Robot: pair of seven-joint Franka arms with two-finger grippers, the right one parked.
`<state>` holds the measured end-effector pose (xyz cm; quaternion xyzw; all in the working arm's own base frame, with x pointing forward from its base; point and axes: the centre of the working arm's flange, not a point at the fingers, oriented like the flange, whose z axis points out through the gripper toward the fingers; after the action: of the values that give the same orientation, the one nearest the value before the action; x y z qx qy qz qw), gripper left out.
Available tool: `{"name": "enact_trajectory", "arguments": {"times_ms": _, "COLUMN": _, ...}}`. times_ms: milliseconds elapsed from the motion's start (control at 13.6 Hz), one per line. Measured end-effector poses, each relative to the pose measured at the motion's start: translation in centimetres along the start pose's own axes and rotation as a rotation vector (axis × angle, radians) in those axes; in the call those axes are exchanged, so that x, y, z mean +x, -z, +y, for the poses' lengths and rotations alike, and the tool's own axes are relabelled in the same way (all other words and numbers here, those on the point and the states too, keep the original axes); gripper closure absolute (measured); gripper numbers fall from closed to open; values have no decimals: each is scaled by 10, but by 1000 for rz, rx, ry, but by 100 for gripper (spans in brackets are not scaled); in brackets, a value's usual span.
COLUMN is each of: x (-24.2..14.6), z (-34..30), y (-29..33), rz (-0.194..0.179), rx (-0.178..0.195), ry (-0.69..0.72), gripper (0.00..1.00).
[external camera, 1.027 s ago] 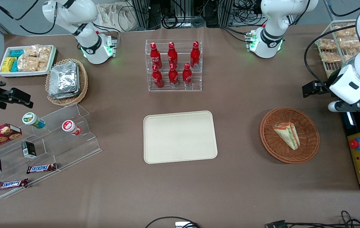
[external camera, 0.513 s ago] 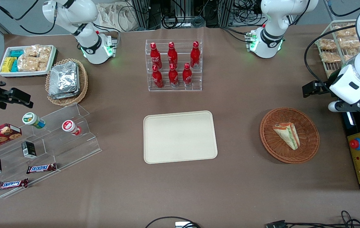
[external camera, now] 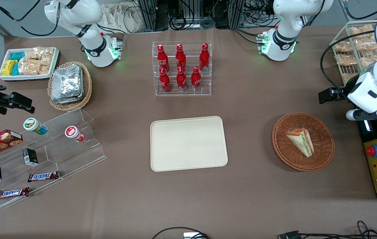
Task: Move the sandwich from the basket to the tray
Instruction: 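Move the left gripper over the wrapped sandwich in the wicker basket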
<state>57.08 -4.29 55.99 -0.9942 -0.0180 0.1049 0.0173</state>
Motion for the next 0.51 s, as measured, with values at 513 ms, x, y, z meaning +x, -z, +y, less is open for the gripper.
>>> {"name": "enact_trajectory", "arguments": {"times_ms": 513, "x": 50, "z": 1, "y": -87, "rz": -154, "rx": 13, "ry": 187, "gripper": 0}}
